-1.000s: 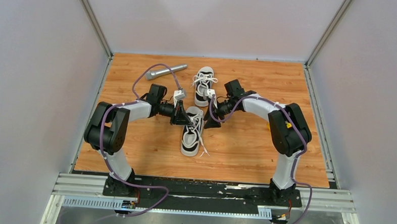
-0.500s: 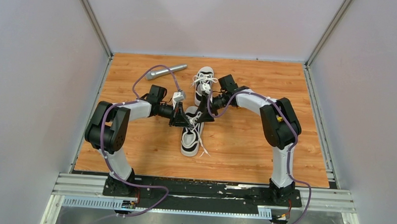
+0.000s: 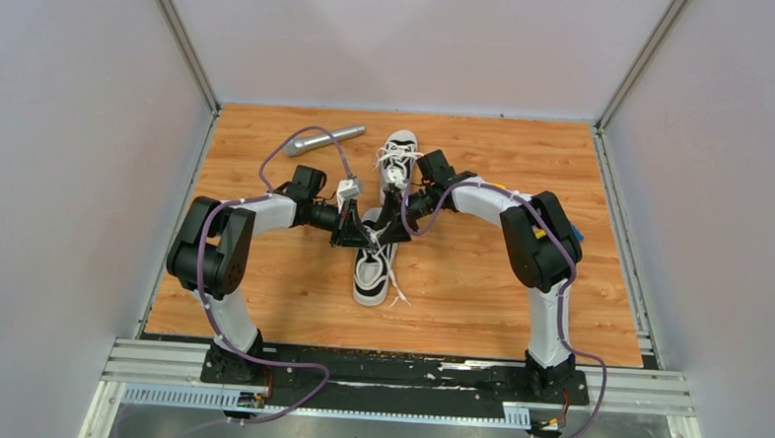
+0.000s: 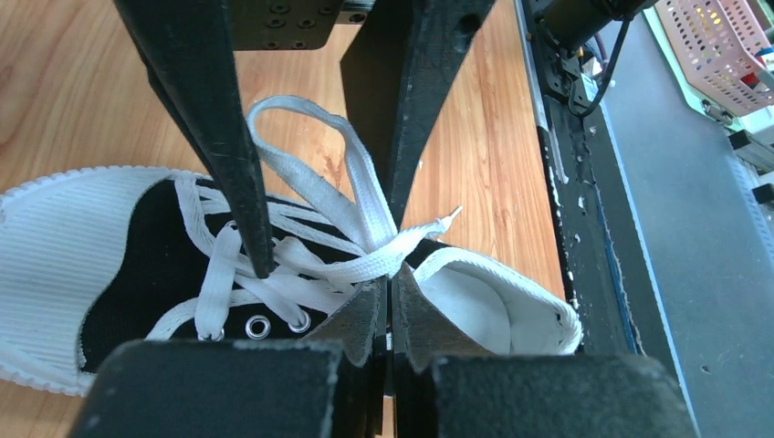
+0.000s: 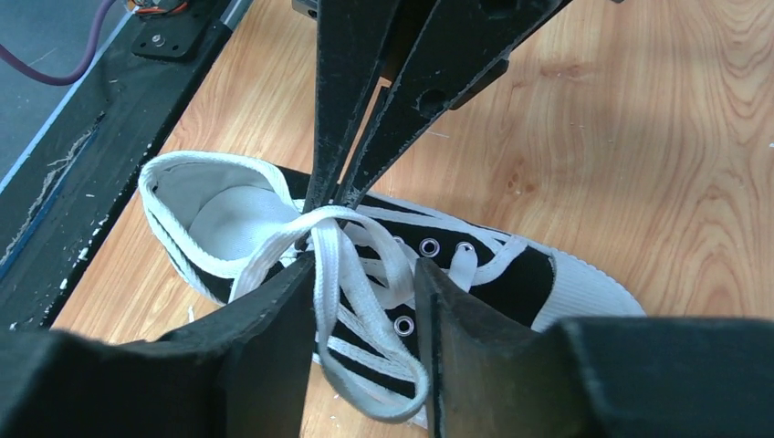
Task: Tie the shoes
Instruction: Cross the shoelace with the shoelace.
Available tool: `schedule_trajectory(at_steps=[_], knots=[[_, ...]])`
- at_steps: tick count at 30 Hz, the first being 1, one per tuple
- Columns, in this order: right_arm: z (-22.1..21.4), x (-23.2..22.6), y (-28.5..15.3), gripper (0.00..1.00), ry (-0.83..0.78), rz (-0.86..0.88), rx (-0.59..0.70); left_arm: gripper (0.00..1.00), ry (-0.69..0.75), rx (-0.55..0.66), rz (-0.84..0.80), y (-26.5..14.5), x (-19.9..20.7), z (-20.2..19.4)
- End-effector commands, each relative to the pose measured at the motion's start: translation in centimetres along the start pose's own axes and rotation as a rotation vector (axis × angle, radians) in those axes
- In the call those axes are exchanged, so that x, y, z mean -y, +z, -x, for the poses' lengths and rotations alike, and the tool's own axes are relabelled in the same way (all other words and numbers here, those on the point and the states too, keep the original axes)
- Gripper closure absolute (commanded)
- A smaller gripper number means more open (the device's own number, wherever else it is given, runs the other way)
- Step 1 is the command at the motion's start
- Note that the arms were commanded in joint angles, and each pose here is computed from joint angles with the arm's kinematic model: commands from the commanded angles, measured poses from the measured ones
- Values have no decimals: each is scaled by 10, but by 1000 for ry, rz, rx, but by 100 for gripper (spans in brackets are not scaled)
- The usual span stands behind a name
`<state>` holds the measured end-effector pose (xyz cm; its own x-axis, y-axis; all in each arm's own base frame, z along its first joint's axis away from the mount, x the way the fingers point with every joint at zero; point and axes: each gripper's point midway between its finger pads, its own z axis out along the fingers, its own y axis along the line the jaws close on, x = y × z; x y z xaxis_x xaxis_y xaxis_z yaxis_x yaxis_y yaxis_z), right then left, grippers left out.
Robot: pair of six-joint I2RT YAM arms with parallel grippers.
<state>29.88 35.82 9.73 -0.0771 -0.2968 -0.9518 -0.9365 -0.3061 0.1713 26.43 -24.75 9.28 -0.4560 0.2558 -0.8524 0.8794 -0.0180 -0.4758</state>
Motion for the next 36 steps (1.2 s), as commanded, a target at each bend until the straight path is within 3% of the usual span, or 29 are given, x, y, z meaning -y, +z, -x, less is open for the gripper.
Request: schedule_trajectory(at_steps=[1, 9, 18, 25, 36], knots=[[16, 4, 5, 61, -50, 38, 52, 100, 27, 20, -36, -1, 5, 9], [20, 1, -4, 90, -35, 11, 42, 100, 40, -6, 24, -4, -4, 12], [17, -8, -13, 97, 17, -13, 31, 100, -34, -23, 246, -11, -40, 23], [15, -15, -14, 95, 81, -2, 44, 100, -54, -29, 275, -12, -42, 26], [16, -15, -9, 77, 253, 45, 73, 100, -29, -39, 245, 5, -35, 28]])
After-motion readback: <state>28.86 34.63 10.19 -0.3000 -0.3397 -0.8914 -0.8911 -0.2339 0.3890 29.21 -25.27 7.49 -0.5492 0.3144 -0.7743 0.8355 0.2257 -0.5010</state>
